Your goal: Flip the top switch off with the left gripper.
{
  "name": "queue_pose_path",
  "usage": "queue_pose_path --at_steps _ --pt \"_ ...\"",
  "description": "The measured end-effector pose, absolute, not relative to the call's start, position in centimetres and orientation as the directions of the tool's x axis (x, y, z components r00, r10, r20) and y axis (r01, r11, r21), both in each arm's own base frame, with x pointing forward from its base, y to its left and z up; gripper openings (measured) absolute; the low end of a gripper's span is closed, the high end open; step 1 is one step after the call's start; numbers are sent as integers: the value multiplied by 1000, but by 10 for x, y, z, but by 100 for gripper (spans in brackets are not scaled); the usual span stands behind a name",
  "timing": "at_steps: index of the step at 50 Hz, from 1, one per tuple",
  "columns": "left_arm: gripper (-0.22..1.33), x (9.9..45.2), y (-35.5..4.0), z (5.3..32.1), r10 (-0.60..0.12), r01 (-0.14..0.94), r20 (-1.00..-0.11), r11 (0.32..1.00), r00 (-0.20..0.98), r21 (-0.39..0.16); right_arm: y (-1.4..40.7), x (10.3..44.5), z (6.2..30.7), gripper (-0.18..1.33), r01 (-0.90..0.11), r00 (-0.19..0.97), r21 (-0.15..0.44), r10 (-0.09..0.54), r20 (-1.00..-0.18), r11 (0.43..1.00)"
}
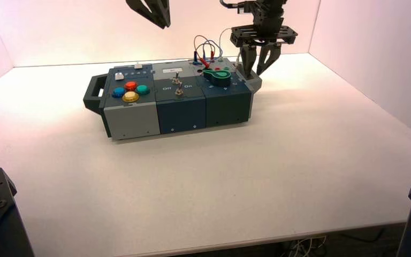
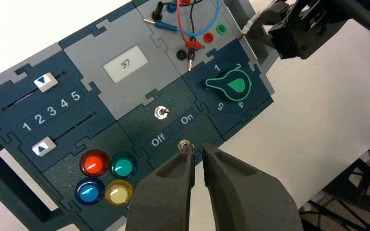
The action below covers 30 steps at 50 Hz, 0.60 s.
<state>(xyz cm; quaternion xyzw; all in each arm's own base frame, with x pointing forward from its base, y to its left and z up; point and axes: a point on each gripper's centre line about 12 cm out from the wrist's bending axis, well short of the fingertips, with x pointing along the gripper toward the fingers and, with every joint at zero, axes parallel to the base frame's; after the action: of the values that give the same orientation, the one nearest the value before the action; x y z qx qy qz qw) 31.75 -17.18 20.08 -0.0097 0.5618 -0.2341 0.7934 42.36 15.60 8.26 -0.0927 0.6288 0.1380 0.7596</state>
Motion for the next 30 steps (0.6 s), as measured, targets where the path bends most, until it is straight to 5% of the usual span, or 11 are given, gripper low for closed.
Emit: queue_pose_path --at_steps 1,3,20,30 --pt "20 318 -172 201 -384 360 -886 890 260 -280 157 423 82 56 -328 163 34 92 -982 944" --pt "20 317 -173 199 -385 356 -887 890 254 -284 158 423 81 45 -330 155 34 90 -984 943" --pt "14 320 -195 166 -386 325 -909 890 158 -321 160 426 79 46 -329 125 36 82 -989 944" --pt "-10 332 -202 147 -372 308 -920 896 124 -320 160 426 80 46 -329 122 36 81 -989 944"
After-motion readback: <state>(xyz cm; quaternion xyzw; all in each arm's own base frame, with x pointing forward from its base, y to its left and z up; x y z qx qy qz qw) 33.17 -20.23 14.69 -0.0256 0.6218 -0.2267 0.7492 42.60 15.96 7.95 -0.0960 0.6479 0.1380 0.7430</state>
